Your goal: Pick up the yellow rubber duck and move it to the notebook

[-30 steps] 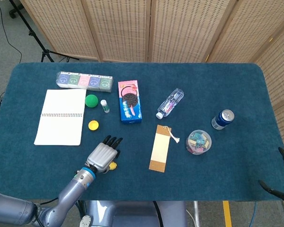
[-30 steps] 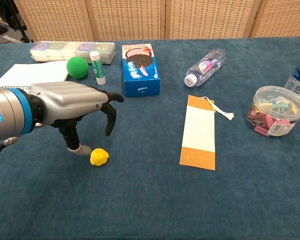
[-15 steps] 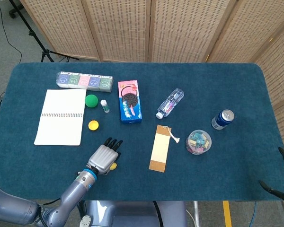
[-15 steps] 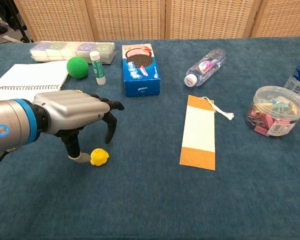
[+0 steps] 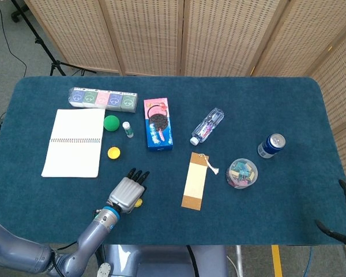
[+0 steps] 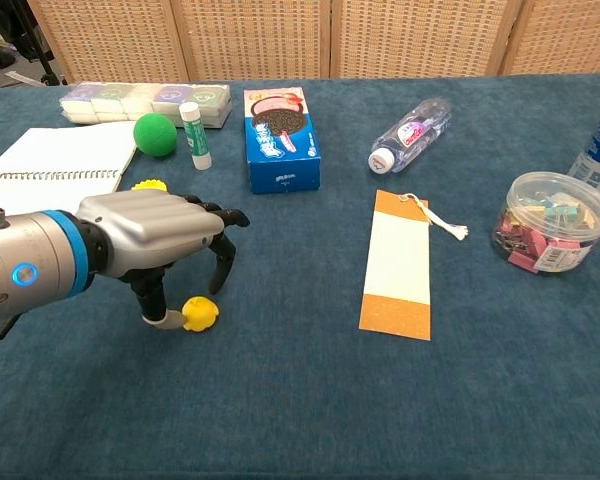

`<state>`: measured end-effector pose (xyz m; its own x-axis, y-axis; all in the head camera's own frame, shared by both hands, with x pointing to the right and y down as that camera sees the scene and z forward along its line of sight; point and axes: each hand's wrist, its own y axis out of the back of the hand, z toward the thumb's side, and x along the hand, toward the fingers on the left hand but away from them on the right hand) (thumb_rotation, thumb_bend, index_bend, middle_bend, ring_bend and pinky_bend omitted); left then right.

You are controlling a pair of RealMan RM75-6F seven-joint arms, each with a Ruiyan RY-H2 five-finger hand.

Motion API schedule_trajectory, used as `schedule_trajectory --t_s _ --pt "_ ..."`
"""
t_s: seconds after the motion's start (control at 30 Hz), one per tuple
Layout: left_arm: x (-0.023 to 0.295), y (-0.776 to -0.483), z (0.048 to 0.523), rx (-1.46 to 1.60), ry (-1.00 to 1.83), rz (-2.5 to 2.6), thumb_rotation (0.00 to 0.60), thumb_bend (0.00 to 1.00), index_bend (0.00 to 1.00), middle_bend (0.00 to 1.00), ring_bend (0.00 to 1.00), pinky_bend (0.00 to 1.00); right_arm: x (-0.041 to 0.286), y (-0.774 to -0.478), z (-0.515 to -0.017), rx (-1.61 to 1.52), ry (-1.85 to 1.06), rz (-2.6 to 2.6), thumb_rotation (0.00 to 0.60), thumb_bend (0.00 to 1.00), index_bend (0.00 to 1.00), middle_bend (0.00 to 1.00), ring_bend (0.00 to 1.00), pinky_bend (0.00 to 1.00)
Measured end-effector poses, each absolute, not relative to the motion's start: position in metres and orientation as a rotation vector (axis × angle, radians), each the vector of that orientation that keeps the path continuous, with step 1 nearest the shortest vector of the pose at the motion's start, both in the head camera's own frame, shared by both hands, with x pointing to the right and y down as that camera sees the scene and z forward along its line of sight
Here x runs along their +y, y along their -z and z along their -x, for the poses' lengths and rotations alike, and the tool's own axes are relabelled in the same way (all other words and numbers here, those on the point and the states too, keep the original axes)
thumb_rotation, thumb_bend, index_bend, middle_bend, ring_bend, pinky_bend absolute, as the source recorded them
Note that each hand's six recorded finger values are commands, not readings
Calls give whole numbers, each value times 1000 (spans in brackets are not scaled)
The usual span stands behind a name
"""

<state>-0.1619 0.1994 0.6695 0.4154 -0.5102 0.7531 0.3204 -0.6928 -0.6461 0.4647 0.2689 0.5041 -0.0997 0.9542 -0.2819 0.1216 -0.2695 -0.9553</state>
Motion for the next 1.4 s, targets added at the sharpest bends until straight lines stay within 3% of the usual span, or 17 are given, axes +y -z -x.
schedule_trajectory --t_s 1.1,1.4 --pt "199 -671 163 167 1365 1877 600 287 606 0 0 0 269 -504 -465 -1233 -1453 1438 600 0 31 0 0 0" --pt "170 -661 181 259 1397 1844 600 287 608 0 0 0 269 -505 -464 -1226 -1456 1440 600 0 31 0 0 0"
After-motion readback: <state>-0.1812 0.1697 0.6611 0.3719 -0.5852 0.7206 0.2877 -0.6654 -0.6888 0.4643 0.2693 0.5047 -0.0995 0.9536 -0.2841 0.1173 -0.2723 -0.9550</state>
